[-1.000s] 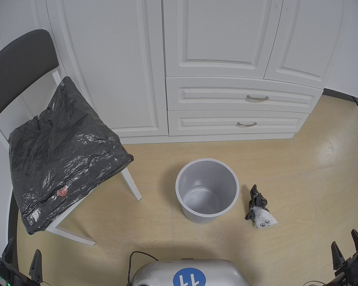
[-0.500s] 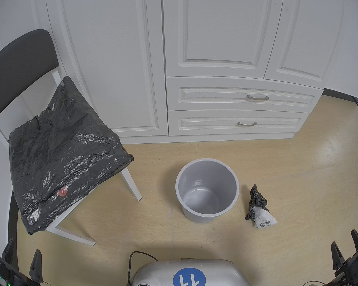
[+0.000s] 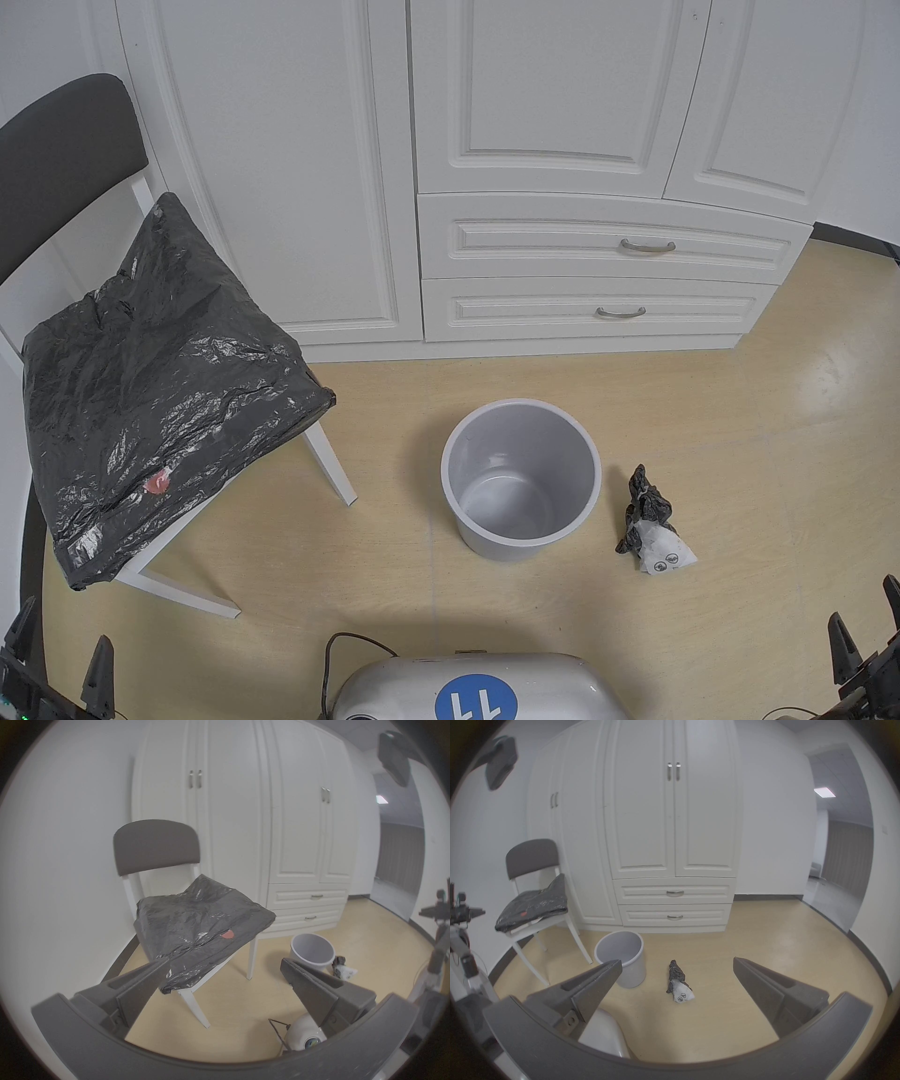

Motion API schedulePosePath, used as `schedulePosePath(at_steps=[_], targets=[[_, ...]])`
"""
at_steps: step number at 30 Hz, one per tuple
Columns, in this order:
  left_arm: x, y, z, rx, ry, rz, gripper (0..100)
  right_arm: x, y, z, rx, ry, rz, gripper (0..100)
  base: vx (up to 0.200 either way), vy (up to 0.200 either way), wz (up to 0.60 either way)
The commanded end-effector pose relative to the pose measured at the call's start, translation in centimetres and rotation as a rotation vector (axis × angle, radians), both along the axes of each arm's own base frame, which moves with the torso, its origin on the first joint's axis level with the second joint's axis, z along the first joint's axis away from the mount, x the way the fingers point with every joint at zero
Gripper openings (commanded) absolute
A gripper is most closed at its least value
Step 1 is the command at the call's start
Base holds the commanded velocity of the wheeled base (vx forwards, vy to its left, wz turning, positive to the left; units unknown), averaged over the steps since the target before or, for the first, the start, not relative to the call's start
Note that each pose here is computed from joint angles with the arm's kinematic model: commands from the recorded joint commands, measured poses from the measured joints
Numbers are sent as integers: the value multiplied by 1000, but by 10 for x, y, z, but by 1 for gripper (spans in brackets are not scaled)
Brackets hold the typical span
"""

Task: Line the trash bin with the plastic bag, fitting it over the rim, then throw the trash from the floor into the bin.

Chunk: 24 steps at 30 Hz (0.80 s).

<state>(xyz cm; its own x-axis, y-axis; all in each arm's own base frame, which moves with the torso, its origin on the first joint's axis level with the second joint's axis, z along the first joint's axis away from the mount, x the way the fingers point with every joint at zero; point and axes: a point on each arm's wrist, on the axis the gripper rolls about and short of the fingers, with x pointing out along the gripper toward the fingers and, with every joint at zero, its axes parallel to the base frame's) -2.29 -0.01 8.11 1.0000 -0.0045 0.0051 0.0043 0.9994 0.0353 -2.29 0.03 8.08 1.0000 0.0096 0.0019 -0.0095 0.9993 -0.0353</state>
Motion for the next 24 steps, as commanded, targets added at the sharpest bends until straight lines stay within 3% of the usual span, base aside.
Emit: schedulePosePath(at_steps=[1,5,12,13,16,17,18,20,23,24], targets=[[0,-1,-5,32,-2,-26,100,0,1,-5,-35,0,23,100,0,0,0],[0,-1,-4,26,-11,-21,100,0,1,-4,-29,-5,23,100,0,0,0],[0,1,-4,-34,-15,32,100,0,-1,-3,74,-25,-32,100,0,0,0],[-1,1,1,-44,-46,45,100,0,-1,-3,74,-23,-33,100,0,0,0],[-12,1,41,-135,-316,20,100,0,-1,-1,61,-37,-36,100,0,0,0],[-18,0,55,-159,-396,-19,100,-3,-1,12,52,-109,-27,100,0,0,0],[-20,0,57,-143,-402,-43,100,-9,0,32,48,-205,3,100,0,0,0],[-19,-1,55,-97,-379,-44,100,-14,1,54,35,-275,84,100,0,0,0],[-15,-1,45,-37,-303,-29,100,-13,3,65,15,-268,146,100,0,0,0],[-13,-1,40,-17,-246,-26,100,-4,3,65,1,-210,145,100,0,0,0]])
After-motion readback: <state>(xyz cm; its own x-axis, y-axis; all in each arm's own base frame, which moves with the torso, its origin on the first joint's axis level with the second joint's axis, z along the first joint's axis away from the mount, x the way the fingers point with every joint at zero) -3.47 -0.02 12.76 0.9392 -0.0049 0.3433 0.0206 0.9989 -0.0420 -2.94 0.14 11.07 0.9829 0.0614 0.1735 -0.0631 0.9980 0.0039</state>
